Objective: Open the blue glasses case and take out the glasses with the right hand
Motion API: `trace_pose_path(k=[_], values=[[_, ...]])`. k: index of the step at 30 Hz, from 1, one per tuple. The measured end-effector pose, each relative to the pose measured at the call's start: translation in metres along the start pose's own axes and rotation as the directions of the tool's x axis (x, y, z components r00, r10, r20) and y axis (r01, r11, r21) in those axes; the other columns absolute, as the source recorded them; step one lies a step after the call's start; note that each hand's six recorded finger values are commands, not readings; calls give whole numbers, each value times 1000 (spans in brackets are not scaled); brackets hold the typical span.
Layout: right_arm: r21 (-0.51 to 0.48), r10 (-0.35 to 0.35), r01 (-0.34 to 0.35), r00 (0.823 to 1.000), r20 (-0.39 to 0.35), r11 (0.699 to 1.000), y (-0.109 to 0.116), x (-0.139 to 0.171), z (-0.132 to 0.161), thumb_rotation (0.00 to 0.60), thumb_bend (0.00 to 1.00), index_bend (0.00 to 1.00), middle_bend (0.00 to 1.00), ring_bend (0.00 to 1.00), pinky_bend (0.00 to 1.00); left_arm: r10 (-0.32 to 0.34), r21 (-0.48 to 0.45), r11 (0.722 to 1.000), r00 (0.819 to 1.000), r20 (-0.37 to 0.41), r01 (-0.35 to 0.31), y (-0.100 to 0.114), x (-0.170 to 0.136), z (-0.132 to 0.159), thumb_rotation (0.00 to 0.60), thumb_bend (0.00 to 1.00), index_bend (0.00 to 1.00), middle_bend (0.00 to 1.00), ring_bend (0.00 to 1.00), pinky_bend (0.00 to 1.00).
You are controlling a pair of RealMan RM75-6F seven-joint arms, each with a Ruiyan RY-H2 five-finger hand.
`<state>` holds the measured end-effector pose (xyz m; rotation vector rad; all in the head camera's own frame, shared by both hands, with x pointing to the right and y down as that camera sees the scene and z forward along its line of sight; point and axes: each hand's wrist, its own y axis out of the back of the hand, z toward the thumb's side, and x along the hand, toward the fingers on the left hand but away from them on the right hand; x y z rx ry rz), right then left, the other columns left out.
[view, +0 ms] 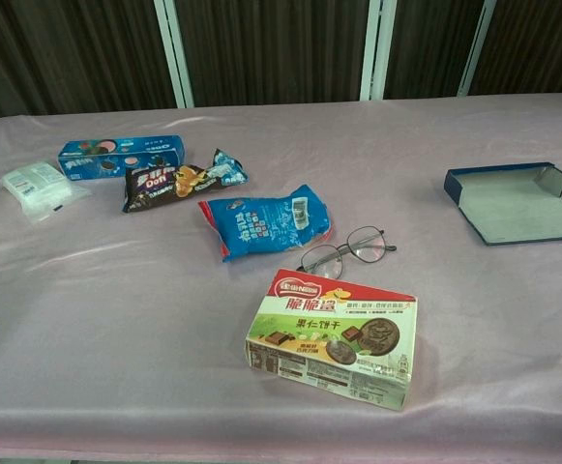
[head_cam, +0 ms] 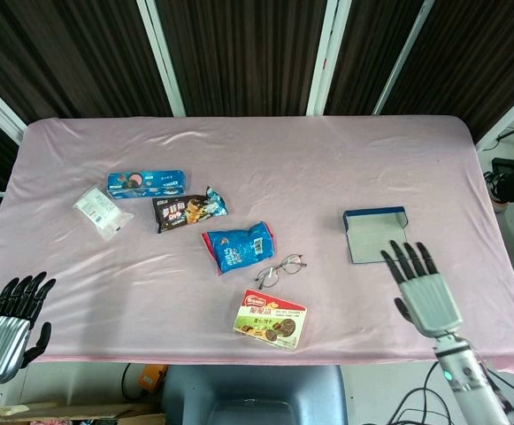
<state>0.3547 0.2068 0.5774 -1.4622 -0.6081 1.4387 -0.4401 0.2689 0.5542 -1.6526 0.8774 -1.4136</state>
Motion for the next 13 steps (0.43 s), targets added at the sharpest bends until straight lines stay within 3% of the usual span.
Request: trace_pose_path(k=[6, 13], values=[[-119, -65, 82, 988, 136, 989, -8, 63, -55, 600, 414, 66, 0, 0, 0, 3, 19, 1000, 1000, 7, -3, -2, -3, 4, 600, 532, 0, 0, 0, 0], [-170, -30, 56, 987, 157, 984, -22, 89, -79, 600, 415, 64, 0, 0, 0, 11, 25, 1000, 1000, 15, -11, -2, -5, 7, 600, 522, 0, 0, 0, 0]])
